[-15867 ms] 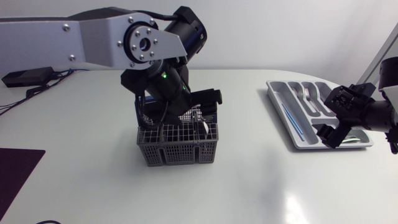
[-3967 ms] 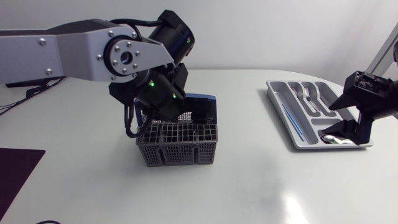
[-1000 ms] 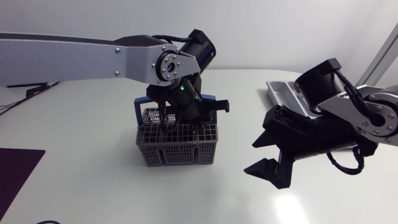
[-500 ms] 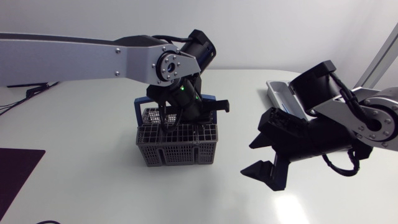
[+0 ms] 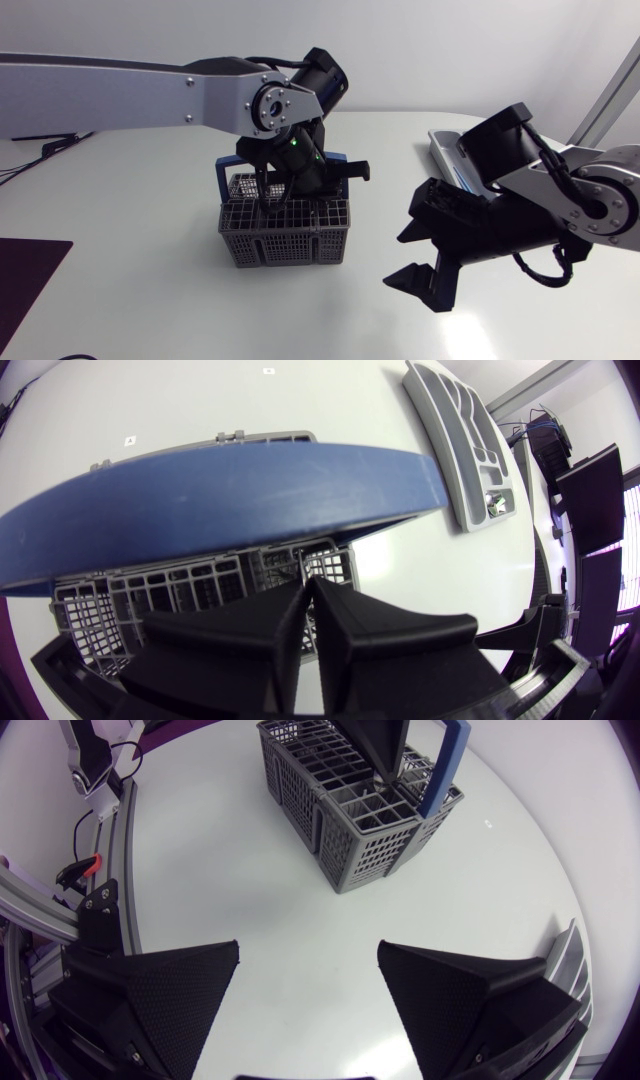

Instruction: Unload the cutlery basket into the drawer organizer.

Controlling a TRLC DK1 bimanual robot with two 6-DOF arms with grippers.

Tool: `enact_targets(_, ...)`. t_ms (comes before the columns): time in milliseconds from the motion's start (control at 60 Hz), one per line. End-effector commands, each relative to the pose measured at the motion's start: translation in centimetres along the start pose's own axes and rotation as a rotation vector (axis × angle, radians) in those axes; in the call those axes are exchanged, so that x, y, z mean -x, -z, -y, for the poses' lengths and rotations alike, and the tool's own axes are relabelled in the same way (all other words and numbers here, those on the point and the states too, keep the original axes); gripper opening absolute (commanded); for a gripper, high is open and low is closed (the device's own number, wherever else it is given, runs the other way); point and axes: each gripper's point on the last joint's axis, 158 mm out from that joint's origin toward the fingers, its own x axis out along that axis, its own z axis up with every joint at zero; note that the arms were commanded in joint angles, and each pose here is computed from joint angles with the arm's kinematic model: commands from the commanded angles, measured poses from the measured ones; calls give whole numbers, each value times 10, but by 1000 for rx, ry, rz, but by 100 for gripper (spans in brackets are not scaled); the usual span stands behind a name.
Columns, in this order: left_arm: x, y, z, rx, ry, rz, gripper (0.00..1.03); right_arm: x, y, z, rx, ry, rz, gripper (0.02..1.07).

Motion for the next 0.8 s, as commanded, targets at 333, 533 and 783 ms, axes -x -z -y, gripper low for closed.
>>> enact_targets(333,11,7,9,15,44,-19,7,-9,14,-5,-25,-6,-39,102)
enact_targets(533,15,7,13,14,66,-19,7,-8,14,-6,-24,-4,-37,102)
enact_targets(783,28,3,17,12,86,5,7,-7,15,-8,-20,-4,-33,102)
